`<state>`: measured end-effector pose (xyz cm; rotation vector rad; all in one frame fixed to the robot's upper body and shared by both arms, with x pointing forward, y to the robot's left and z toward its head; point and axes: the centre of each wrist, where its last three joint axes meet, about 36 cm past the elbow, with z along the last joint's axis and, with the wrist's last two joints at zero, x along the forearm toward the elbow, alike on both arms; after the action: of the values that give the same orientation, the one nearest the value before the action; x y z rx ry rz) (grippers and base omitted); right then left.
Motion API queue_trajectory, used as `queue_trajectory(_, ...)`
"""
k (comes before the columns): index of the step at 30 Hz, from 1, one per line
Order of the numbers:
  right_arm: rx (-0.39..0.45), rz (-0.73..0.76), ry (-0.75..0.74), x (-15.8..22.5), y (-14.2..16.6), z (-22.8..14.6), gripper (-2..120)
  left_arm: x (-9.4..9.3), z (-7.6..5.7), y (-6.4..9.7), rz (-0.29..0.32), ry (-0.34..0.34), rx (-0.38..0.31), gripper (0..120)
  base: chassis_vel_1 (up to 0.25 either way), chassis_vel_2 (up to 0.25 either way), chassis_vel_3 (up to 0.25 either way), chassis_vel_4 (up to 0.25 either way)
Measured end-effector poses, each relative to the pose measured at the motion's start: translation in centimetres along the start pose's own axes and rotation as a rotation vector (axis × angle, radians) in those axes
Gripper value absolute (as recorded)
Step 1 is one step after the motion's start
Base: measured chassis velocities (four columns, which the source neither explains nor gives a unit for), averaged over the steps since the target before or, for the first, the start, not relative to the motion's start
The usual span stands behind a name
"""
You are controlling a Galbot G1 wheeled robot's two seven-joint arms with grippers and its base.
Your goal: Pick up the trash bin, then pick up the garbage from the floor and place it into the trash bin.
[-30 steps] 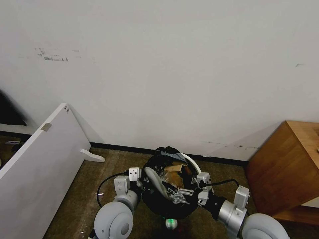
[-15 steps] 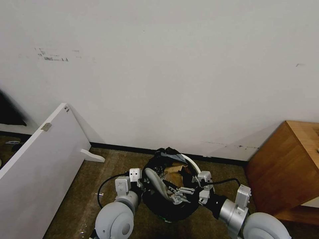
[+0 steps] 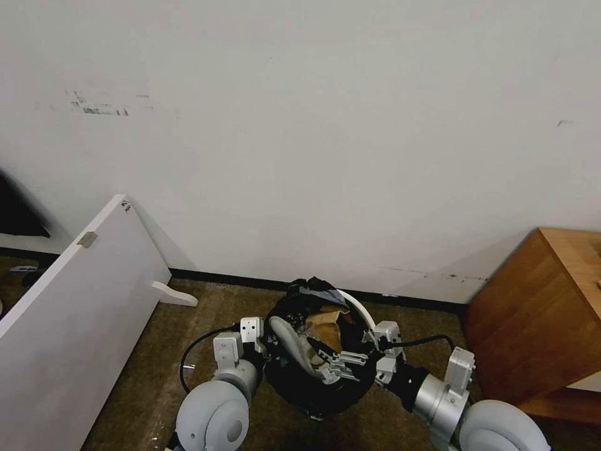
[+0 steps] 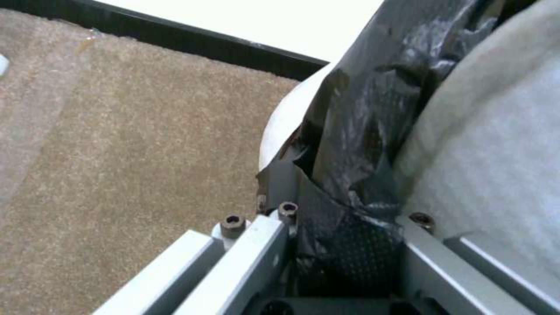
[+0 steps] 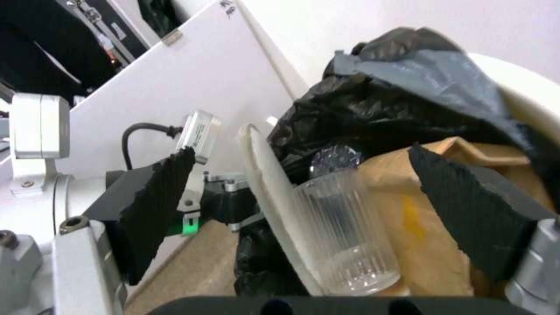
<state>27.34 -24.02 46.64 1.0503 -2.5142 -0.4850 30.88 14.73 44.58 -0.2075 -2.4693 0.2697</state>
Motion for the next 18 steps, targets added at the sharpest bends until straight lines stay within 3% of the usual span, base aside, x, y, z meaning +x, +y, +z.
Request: queue_trajectory(18, 0.037, 0.011, -0.058, 0.8, -0.1, -2.3, 95, 1.7, -0.1, 1.1, -0.052, -0.023, 0.032, 0, 0.000, 0.000, 0.000, 0.000)
